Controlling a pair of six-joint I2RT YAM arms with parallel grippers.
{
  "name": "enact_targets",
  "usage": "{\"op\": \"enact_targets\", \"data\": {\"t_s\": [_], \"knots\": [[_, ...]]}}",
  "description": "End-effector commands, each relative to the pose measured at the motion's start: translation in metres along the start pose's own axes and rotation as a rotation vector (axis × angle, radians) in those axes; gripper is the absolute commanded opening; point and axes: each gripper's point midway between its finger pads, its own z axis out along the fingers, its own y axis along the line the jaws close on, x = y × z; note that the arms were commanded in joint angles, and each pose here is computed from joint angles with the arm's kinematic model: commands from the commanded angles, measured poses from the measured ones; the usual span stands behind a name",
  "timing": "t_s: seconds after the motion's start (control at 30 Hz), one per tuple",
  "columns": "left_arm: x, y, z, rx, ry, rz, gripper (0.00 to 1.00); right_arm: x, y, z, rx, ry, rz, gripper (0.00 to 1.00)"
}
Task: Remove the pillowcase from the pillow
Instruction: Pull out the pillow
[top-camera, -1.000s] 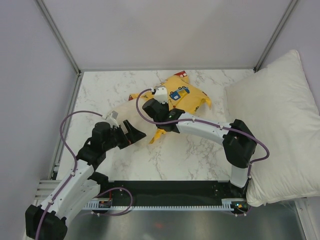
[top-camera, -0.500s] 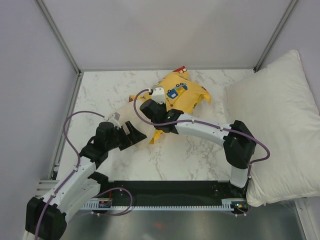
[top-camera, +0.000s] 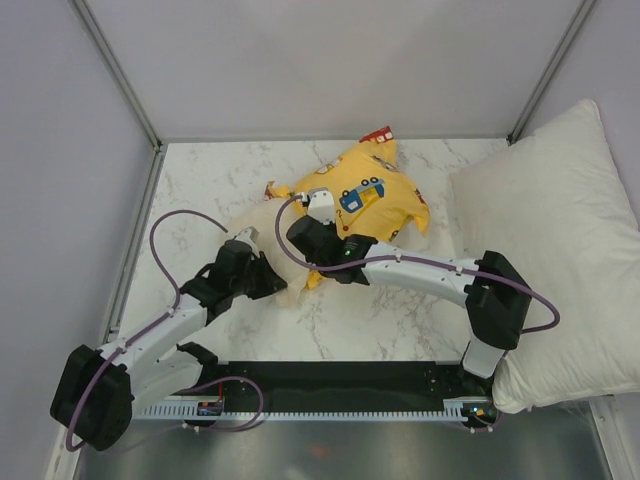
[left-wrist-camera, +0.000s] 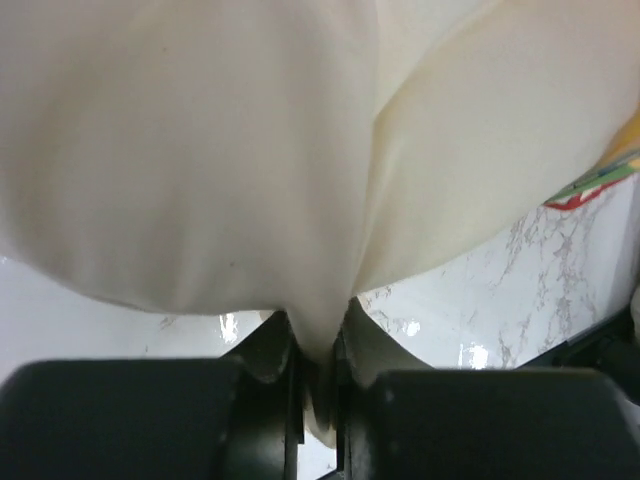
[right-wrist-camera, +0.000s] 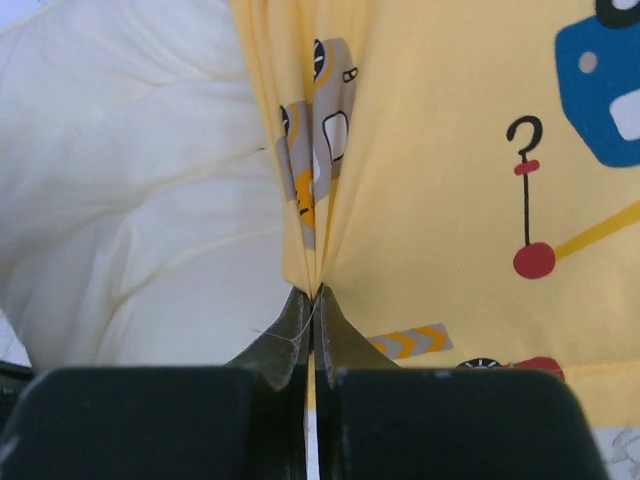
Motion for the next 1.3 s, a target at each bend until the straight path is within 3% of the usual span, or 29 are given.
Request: {"op": "enact_targets", "data": {"t_s": [0.0,0.03,0.23,0.57,0.77,1.13,1.27], "knots": [[-0.036,-0.016,0.005,0.02,-0.13,0.098,0.09,-0.055,0.035,-0.045,-0.197,-0.132,0.188,0.0],[-0.036,-0.016,0.007,0.012,-0.126,0.106,0.02,-0.058,0.034,-0.049,-0.208,-0.139,0.198,0.0],[-0.053,-0.028,-0.012,0.049,-0.204,0.156,0.02,-0.038,0.006,-0.044,-0.108,-0.121,0.119,0.0],[-0.093,-0.034,-0.093,0.064,-0.505,0.145,0.02,0.033,-0.115,-0.001,0.186,0.039,0.123,0.0],[-0.108,-0.038,-0.13,0.078,-0.624,0.133,0.02,0.017,-0.167,0.012,0.282,0.043,0.169,0.0],[-0.117,-0.042,-0.143,0.077,-0.662,0.151,0.02,-0.003,-0.231,0.033,0.405,0.056,0.23,0.0],[-0.12,-0.064,-0.127,0.153,-0.622,0.182,0.02,-0.016,-0.201,0.037,0.265,0.061,0.219,0.0]]}}
